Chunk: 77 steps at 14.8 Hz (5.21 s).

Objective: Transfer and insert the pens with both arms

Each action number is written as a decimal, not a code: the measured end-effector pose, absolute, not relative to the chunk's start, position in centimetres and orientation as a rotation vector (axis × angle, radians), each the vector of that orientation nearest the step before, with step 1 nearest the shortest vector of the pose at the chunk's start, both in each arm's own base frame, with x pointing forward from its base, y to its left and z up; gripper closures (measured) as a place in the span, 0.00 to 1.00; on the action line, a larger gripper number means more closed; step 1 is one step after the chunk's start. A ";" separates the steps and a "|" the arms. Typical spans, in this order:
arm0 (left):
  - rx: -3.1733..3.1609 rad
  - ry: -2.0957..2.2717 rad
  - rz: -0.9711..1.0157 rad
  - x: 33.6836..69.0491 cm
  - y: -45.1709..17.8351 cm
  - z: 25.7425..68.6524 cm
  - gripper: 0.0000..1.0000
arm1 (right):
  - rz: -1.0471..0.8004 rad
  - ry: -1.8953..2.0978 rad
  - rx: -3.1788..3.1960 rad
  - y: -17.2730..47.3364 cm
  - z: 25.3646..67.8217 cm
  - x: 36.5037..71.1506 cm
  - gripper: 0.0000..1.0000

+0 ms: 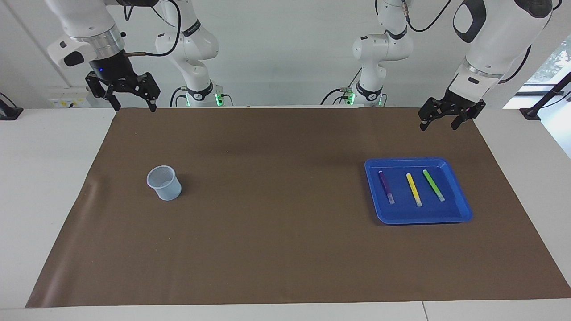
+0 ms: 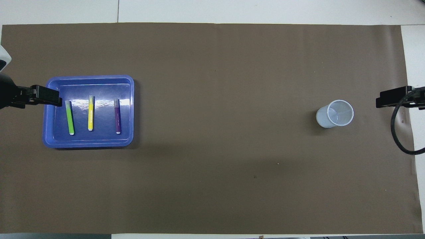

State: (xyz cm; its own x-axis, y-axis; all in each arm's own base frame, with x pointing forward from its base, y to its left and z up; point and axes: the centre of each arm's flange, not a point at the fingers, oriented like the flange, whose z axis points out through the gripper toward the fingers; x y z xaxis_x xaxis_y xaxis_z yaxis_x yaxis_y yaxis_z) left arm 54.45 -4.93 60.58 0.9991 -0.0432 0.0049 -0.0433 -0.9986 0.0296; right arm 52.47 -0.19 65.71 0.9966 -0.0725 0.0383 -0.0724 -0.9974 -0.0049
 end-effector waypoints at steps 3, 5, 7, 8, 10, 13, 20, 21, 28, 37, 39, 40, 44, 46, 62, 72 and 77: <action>3.111 -0.068 0.006 54.5 -4.9 60.6 0.00 | -0.060 0.114 -3.135 -0.2 65.7 52.5 0.00; 3.111 -0.068 0.007 54.5 -4.9 60.6 0.00 | -0.060 0.114 -3.135 -0.2 65.7 52.5 0.00; 3.111 -0.068 0.014 54.5 -4.9 60.6 0.00 | -0.060 0.113 -3.135 -0.2 65.7 52.5 0.00; 3.110 -0.069 0.027 54.6 -5.0 60.5 0.00 | -0.060 0.113 -3.135 -0.2 65.7 52.5 0.00; 3.109 -0.074 0.044 54.8 -5.2 60.1 0.00 | -0.060 0.109 -3.134 0.0 65.7 52.5 0.00; 3.108 -0.075 0.077 55.2 -5.3 59.0 0.00 | -0.049 0.055 -3.133 1.8 65.6 52.4 0.00; 3.104 -0.101 0.116 55.9 -6.5 50.6 0.00 | -0.058 -0.015 -3.126 4.2 64.5 51.7 0.00; 3.102 -0.108 0.121 56.3 -6.8 49.0 0.00 | -0.078 -0.018 -3.102 4.6 64.4 51.8 0.00; 3.092 -0.140 0.132 57.7 -8.5 37.5 0.00 | -0.048 0.143 -2.755 4.4 59.9 52.6 0.00; 3.093 -0.161 0.101 55.9 -9.2 31.5 0.08 | 0.016 0.281 -2.484 6.9 54.2 53.0 0.00; 3.092 -0.160 0.107 56.0 -9.3 30.9 0.13 | 0.052 0.330 -2.370 8.1 52.9 53.3 0.00; 3.092 -0.160 0.107 56.0 -9.3 30.9 0.20 | 0.048 0.353 -2.330 8.6 52.4 53.6 0.00; 3.091 -0.170 0.109 56.0 -9.7 30.5 0.50 | 0.061 0.409 -2.239 11.7 51.3 54.1 0.00; 3.091 -0.166 0.107 56.0 -9.7 30.4 0.73 | 0.053 0.434 -2.213 12.9 50.9 54.2 0.00; 2.835 0.864 0.018 57.3 -17.1 45.4 0.83 | 0.033 0.485 -2.135 18.3 51.0 53.5 0.00; 2.253 1.440 -0.154 54.6 -33.3 49.7 0.83 | 0.018 0.558 -1.975 18.5 46.7 53.7 0.00; 2.213 1.471 -0.204 51.9 -38.5 50.6 0.83 | -0.006 0.569 -1.986 20.0 46.3 53.4 0.17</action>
State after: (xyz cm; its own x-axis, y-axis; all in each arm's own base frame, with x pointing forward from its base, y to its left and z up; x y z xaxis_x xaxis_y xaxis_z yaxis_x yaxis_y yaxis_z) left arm 51.93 -38.47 50.65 0.4138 0.8303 -0.3735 0.9006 -0.3133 0.3013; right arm 53.44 19.99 46.25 0.8883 -0.3927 -0.2382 -0.3879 -0.3636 -0.8469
